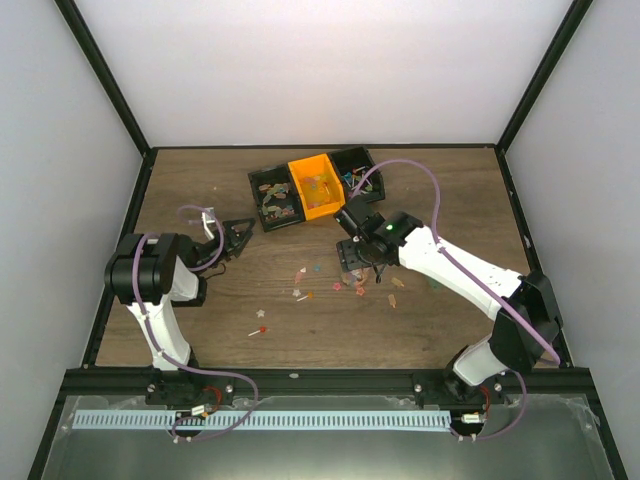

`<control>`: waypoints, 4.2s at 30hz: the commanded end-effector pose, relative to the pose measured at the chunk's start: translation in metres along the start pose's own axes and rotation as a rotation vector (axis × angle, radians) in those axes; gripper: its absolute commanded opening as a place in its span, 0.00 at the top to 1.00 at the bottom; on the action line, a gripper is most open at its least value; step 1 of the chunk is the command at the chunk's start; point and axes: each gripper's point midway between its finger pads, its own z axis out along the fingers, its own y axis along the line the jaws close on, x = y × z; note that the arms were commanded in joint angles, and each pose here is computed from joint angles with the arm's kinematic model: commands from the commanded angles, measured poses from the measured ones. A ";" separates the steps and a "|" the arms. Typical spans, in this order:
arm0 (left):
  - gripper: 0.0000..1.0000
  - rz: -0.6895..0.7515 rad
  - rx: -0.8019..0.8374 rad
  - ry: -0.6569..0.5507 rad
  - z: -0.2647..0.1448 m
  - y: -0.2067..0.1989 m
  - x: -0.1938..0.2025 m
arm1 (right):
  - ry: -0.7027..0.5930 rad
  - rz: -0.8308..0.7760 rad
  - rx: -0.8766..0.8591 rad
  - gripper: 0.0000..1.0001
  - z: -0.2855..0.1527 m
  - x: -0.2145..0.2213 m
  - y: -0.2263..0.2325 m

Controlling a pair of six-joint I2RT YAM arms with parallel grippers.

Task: Pack the candies
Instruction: Close the box lid on the packing bottle, then screw the box lid onto the packing bottle.

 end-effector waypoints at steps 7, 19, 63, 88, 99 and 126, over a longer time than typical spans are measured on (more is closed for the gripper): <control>0.00 0.207 0.152 -0.046 -0.001 -0.043 -0.011 | -0.075 0.017 0.025 0.22 -0.022 -0.022 -0.003; 0.00 0.328 0.195 -0.075 -0.002 -0.073 -0.004 | -0.168 0.108 0.028 0.16 -0.049 -0.041 -0.042; 0.00 1.102 0.203 0.363 0.085 -0.055 0.205 | -0.646 0.269 -0.425 0.00 -0.148 -0.046 -0.083; 0.00 1.148 0.253 0.425 0.127 -0.030 0.243 | -0.571 0.265 -0.418 0.00 -0.137 -0.038 -0.081; 0.00 1.157 0.277 0.393 0.137 -0.032 0.244 | -0.535 0.286 -0.414 0.01 -0.121 -0.028 -0.082; 0.20 1.129 0.301 0.421 0.145 -0.028 0.252 | -0.452 0.353 -0.698 0.19 -0.098 -0.019 -0.043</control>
